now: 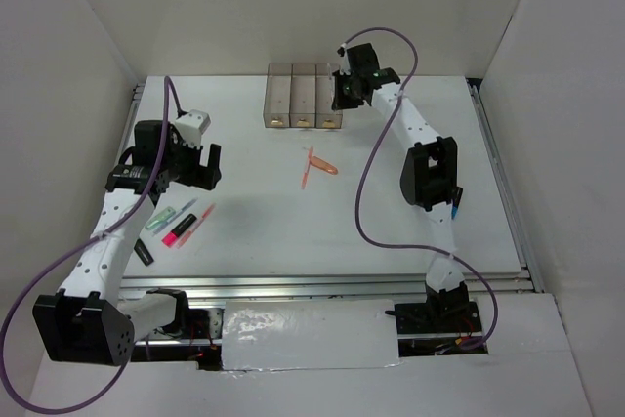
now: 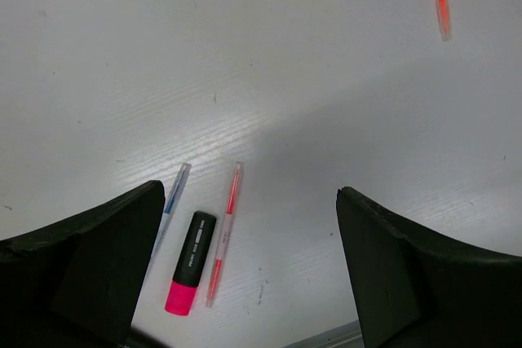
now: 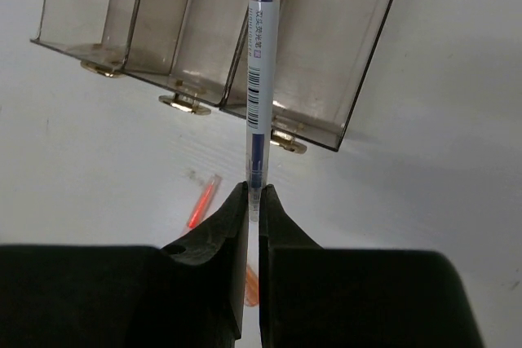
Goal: Sort the stationery into containers
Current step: Place the stationery into the container, then grab a piece of stationery with the left arm, then place the stationery into the container
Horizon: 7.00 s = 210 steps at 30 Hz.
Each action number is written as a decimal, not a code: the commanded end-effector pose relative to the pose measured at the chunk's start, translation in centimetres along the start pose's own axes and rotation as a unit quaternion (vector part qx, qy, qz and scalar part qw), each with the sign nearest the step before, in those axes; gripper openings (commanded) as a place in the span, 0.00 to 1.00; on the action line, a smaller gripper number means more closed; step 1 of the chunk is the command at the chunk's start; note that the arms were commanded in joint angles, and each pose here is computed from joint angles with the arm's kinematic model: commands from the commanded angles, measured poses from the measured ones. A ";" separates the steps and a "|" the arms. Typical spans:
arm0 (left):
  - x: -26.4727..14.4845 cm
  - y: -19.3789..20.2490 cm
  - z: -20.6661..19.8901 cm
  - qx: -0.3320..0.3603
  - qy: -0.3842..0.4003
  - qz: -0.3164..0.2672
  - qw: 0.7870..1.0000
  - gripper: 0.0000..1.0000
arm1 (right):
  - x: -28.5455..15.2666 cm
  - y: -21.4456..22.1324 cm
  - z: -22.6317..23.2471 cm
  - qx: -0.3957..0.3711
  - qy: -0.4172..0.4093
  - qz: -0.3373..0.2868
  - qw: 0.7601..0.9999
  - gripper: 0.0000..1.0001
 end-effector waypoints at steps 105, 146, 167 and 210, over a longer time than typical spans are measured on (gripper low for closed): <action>4.8 19.0 5.6 0.163 0.021 0.302 0.939 0.28 | -12.8 7.3 2.6 0.016 -0.079 0.039 0.996 0.50; 11.2 -17.5 -19.2 -0.065 0.123 -0.063 0.988 0.00 | -18.6 10.1 -6.0 0.107 -0.020 0.028 0.994 0.42; 26.6 -22.6 -23.8 -0.087 0.162 -0.261 0.948 0.00 | -20.5 11.5 -7.7 0.124 0.005 0.017 0.992 0.39; 25.5 -25.7 -20.3 -0.070 0.107 -0.283 0.951 0.59 | -23.9 12.7 -9.4 0.144 0.072 0.002 0.987 0.56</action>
Point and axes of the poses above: each gripper's point midway between its finger pads, its own x axis out along the fingers, its own z axis along the line the jaws close on, y = z × x, the point moved 2 cm from there along -x, back along the fingers, and after that the axes turned 10 degrees about -x, right-handed, at the moved point
